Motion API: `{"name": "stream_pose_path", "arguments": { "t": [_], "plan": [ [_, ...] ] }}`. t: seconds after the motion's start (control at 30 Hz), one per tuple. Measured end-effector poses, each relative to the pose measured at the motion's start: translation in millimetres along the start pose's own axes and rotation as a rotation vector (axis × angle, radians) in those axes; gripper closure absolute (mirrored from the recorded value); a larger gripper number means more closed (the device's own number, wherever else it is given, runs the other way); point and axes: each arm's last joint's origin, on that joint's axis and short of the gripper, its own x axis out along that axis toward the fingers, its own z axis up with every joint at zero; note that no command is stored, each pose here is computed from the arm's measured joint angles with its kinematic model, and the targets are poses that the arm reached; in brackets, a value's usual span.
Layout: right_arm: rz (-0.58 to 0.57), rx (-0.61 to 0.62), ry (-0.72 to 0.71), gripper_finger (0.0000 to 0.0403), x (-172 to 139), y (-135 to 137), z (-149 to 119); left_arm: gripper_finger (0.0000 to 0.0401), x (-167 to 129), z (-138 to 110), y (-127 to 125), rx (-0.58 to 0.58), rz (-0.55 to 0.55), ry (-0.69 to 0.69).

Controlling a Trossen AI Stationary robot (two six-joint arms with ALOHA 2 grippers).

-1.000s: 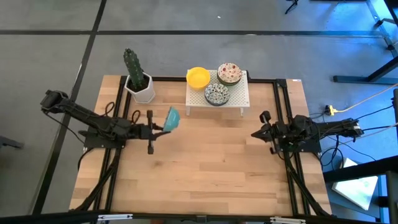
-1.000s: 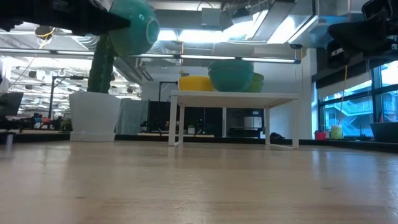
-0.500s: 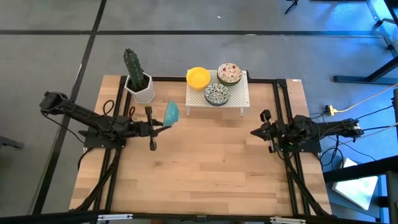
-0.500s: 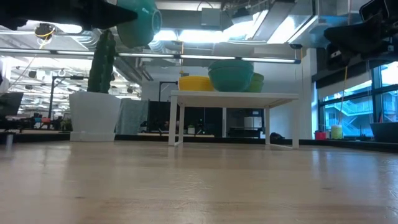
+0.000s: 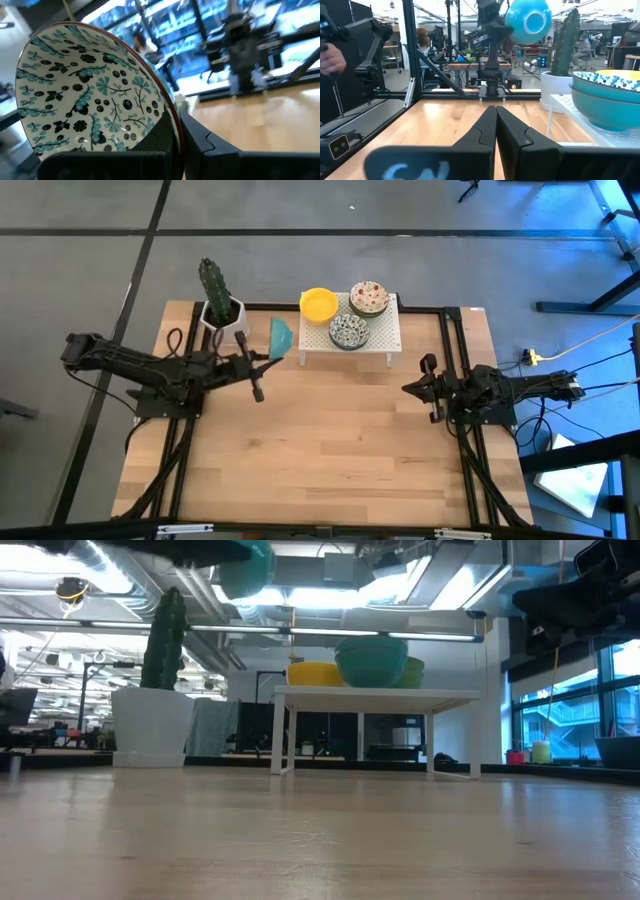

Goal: Pick & Place Mini bowls
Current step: Stack the blue bowl on top of the blue bowl on the shelf

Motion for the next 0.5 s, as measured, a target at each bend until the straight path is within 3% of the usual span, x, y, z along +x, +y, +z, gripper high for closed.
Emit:
{"name": "stream_pose_path", "arguments": {
  "t": [0.2,0.5],
  "plan": [
    [0.000,0.000,-0.001,0.0391,0.0,0.0,0.1,0.0393,31.1,42.3,13.1,0.087,0.084,0.171],
    [0.000,0.000,-0.001,0.0391,0.0,0.0,0.1,0.0393,87.9,97.4,25.0,0.300,0.005,0.377]
  ]
}}
